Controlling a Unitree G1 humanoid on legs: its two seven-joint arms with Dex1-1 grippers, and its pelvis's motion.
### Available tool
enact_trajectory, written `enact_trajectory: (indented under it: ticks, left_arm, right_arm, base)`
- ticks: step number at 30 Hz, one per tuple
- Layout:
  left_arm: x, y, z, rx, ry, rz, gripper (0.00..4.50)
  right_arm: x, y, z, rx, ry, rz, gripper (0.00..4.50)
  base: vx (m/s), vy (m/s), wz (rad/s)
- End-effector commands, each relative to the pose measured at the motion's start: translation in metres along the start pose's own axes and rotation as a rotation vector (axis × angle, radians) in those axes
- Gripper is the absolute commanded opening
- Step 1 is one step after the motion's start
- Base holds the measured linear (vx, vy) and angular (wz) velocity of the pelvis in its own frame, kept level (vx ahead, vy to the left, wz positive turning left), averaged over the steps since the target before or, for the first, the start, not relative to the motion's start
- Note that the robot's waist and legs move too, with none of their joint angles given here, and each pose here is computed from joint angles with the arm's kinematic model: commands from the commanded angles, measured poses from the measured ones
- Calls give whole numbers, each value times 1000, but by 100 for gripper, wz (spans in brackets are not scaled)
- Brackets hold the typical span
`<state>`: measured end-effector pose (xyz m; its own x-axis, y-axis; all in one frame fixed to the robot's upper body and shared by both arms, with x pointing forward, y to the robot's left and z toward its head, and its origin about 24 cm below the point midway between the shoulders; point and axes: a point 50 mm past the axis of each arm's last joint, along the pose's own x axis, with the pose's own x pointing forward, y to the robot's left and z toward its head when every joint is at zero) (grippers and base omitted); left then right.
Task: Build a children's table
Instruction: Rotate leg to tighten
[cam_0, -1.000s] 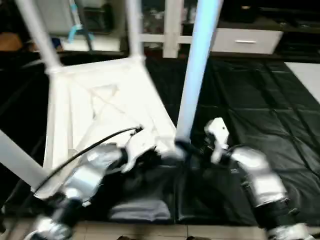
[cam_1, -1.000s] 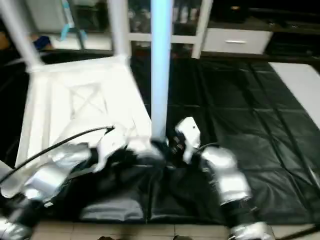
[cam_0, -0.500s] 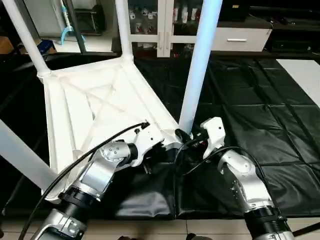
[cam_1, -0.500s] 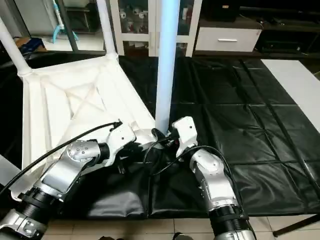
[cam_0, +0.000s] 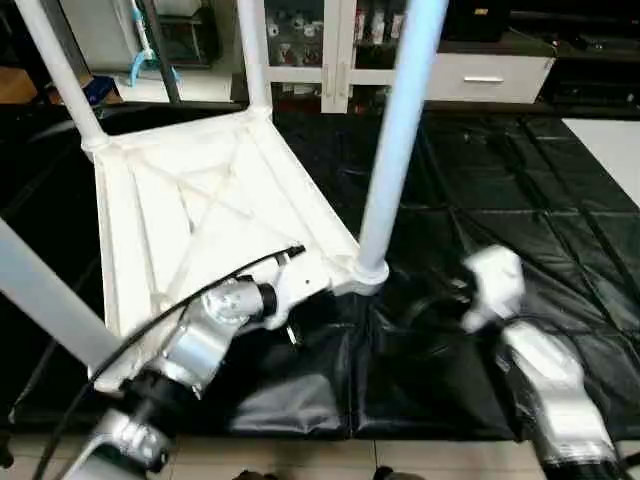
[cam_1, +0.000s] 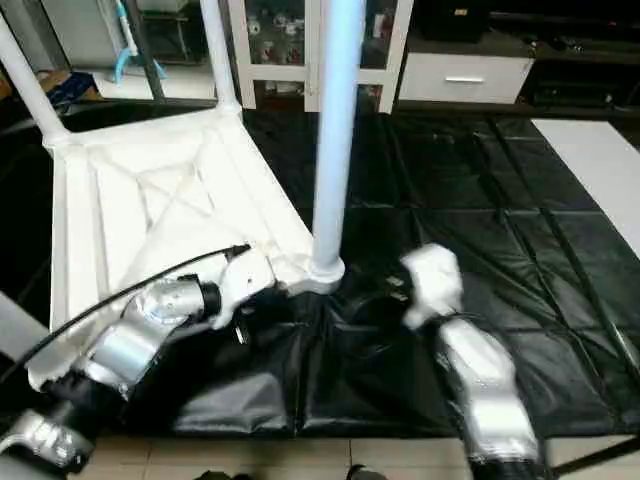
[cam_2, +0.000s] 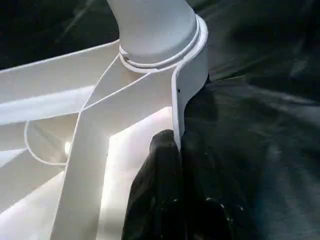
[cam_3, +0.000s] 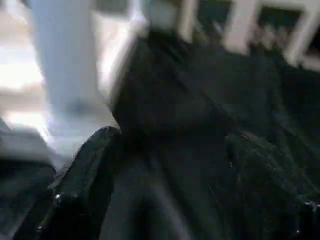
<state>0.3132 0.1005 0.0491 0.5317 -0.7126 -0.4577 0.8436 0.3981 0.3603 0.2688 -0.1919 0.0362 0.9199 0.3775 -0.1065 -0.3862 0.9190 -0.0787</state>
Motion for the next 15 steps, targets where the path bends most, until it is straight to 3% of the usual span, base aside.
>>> enact_trajectory:
  ticks: [1,5,13,15]
  left_arm:
    - [5,-1,11,45,-85,15,0]
    - [17,1,35,167,-183,-19,0]
    - [23,-4,35,200,-222,-24,0]
    - [21,-4,34,152,-243,-5,60]
  right_arm:
    - [0,1,3,8,1,-11,352]
    - [-4,10,-3,-8,44,-9,352]
    - [-2,18,-1,-22,49,16,352]
    - [-1,19,0,-27,51,21,358]
  base:
    - [0,0,0]
    - [0,0,0]
    - [0,0,0]
    - [0,0,0]
